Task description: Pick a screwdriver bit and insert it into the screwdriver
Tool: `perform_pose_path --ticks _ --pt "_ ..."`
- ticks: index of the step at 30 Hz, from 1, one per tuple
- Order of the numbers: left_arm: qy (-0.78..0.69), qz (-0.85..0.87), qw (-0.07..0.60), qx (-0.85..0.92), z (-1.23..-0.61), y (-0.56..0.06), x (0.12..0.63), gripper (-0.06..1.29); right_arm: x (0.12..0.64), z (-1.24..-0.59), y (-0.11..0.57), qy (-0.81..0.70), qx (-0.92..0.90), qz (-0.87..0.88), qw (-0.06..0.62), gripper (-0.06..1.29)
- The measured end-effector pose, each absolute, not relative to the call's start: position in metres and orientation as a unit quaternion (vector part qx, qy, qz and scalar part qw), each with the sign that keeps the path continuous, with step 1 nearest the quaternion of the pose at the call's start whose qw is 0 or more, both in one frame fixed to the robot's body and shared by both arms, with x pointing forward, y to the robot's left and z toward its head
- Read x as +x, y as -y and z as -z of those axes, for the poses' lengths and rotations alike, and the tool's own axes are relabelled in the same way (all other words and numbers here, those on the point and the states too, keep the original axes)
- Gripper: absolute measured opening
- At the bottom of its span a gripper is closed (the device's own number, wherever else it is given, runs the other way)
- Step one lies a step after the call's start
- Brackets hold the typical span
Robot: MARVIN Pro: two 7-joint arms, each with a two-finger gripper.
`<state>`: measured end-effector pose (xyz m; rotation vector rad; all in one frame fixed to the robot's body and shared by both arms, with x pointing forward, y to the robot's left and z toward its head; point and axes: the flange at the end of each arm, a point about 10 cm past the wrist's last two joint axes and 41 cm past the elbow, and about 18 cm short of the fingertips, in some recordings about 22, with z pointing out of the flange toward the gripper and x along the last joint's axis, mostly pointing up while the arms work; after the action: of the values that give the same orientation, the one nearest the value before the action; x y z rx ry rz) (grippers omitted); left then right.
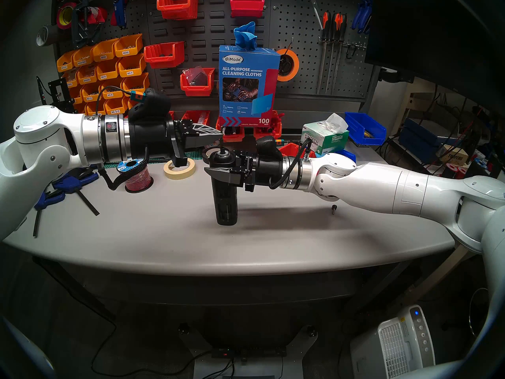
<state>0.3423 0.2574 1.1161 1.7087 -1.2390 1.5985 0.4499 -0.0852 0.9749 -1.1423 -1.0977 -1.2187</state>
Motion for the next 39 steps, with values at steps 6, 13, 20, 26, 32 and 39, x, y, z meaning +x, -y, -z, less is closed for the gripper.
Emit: perform_pose_path --ticks 6,13,20,26,32,39 --pt "0.454 -0.584 0.245 0.627 -1.1147 -0.2574 0.3422 -0.02 0.4509 -0.9748 0.0846 0.461 -0.481 0.513 0.541 0.65" --pt "0.452 -0.584 0.244 0.629 -1.1132 -0.2583 0.343 -0.02 0.4513 -0.9748 0.0839 0.46 -0.481 0.514 0.541 0.65" --pt "0.449 -0.584 0.243 0.632 -1.112 -0.2599 0.3444 -0.02 0.4515 -0.9746 0.0835 0.46 -0.481 0.514 0.541 0.65" --pt "0.448 -0.583 0.245 0.632 -1.1104 -0.2611 0.3454 -0.02 0.4518 -0.9743 0.0843 0.461 -0.48 0.512 0.543 0.65" --pt "0.453 -0.577 0.252 0.631 -1.1087 -0.2617 0.3458 -0.02 0.4523 -0.974 0.0848 0.464 -0.478 0.507 0.547 0.65" --pt "0.458 -0.575 0.254 0.629 -1.1083 -0.2617 0.3466 -0.02 0.4528 -0.974 0.0852 0.465 -0.477 0.504 0.55 0.65"
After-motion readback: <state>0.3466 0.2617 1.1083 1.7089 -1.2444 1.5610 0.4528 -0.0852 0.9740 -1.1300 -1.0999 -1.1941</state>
